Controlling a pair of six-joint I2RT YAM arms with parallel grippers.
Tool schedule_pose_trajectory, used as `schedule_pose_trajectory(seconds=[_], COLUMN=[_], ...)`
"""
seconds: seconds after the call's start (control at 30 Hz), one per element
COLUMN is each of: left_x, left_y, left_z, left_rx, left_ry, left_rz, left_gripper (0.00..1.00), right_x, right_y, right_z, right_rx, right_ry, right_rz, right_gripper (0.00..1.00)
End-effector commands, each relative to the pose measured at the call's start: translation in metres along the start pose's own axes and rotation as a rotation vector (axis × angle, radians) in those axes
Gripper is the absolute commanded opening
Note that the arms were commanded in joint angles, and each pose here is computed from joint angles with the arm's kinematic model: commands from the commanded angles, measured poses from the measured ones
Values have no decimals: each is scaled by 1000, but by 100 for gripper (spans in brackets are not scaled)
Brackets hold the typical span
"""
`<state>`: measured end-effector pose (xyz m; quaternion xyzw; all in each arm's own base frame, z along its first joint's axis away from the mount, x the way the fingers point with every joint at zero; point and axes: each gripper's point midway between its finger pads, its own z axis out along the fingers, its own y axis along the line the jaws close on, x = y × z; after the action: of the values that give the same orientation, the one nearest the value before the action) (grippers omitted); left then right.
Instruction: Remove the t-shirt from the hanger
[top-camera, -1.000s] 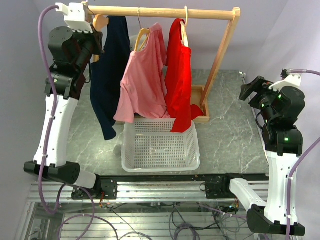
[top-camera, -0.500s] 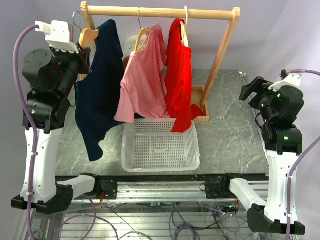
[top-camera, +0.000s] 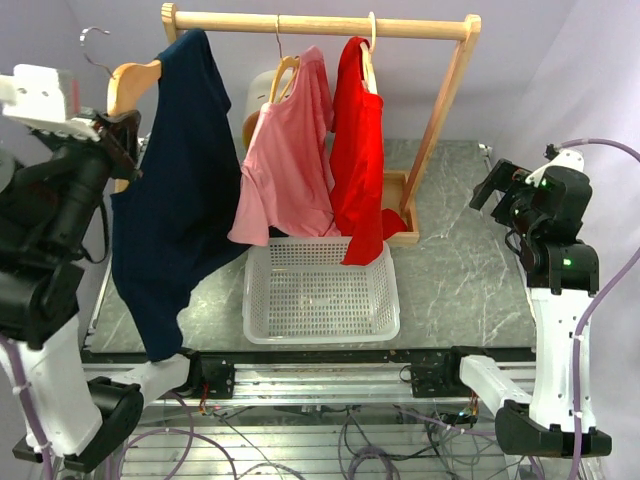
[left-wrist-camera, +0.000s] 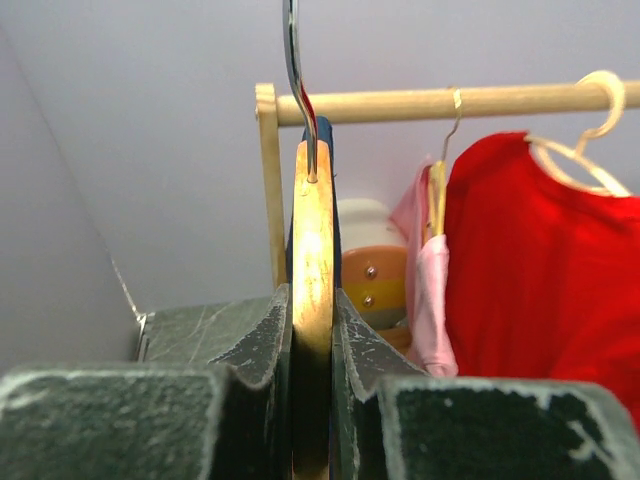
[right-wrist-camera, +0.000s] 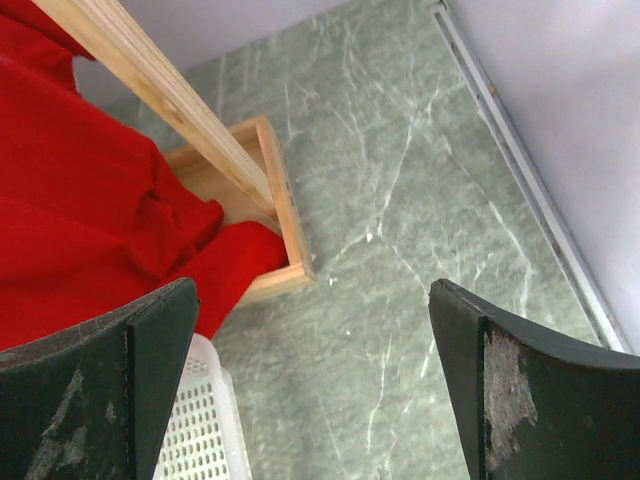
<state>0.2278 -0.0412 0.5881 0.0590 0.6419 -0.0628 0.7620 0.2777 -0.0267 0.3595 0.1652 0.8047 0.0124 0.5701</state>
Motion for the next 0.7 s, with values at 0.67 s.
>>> schedule_pose_trajectory(seconds=[0.67], left_x=[3], left_y=[-111], left_z=[-30], left_rx=[633], left_ry=[38], left_rz=[-203], left_gripper=[7], right_x=[-104], right_y=[82], right_z=[-50], right_rx=[-382], right_ry=[-200], right_rz=[28], right_gripper=[99])
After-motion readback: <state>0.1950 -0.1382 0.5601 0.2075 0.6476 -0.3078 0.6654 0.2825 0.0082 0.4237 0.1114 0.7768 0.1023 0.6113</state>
